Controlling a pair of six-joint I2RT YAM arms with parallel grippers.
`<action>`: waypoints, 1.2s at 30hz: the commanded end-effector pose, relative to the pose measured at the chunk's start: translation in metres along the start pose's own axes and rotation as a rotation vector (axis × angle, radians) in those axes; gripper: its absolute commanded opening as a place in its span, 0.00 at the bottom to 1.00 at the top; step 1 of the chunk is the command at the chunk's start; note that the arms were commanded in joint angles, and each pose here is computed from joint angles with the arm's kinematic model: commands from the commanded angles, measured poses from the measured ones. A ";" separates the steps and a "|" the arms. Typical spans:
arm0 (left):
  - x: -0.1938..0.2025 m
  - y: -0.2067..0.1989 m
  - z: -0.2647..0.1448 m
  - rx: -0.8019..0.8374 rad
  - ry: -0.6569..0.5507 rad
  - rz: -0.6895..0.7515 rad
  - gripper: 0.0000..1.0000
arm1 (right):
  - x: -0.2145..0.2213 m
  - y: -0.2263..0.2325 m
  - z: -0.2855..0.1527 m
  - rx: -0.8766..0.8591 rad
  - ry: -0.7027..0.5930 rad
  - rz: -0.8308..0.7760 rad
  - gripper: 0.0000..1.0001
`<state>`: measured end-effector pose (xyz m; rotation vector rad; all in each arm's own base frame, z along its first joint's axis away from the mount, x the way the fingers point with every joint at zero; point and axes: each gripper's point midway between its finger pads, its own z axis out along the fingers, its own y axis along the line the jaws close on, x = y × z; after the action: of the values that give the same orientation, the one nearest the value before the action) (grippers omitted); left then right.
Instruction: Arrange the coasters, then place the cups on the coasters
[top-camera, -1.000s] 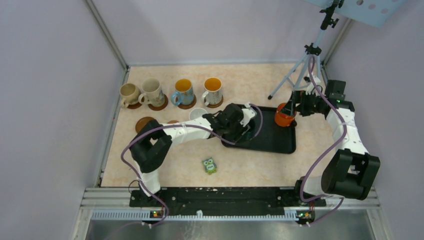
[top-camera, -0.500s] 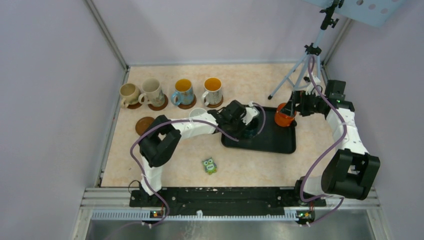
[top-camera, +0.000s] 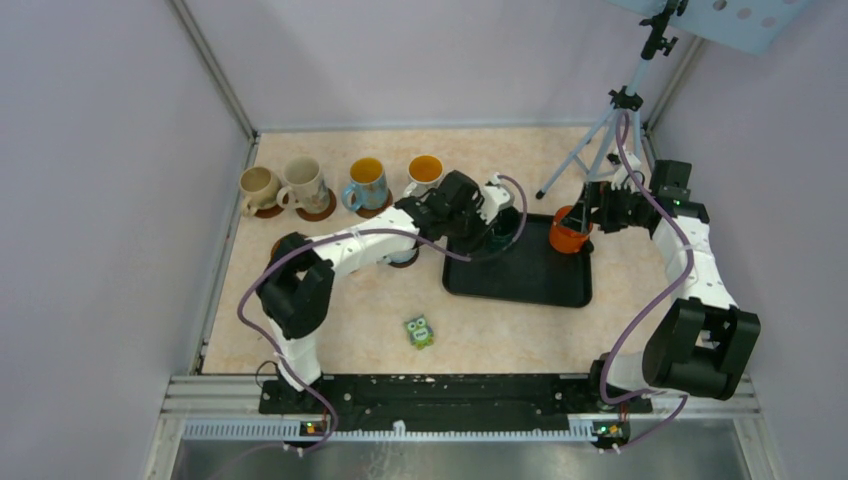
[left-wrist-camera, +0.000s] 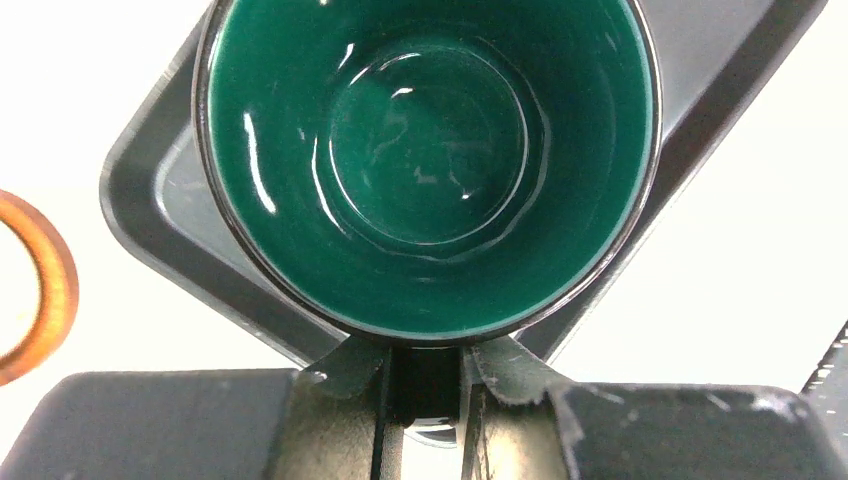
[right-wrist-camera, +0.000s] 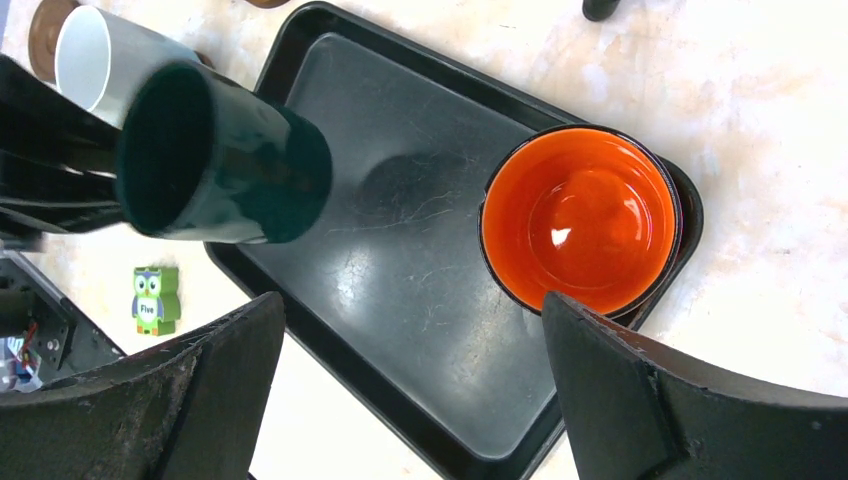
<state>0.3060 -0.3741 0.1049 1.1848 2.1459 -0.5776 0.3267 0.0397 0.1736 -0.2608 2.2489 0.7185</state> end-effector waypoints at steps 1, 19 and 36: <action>-0.104 0.002 -0.075 0.055 -0.339 0.063 0.00 | -0.008 0.002 -0.004 -0.015 -0.028 -0.037 0.98; -0.067 0.075 -0.225 0.007 -0.479 0.031 0.00 | -0.008 0.005 -0.004 -0.035 -0.020 -0.041 0.98; 0.088 0.178 -0.309 -0.267 -0.406 -0.179 0.00 | -0.020 0.008 0.000 -0.004 -0.001 -0.103 0.98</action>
<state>0.3419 -0.0458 0.2395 0.5766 2.0265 -0.5432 0.3214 0.0462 0.1693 -0.3084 2.2756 0.7247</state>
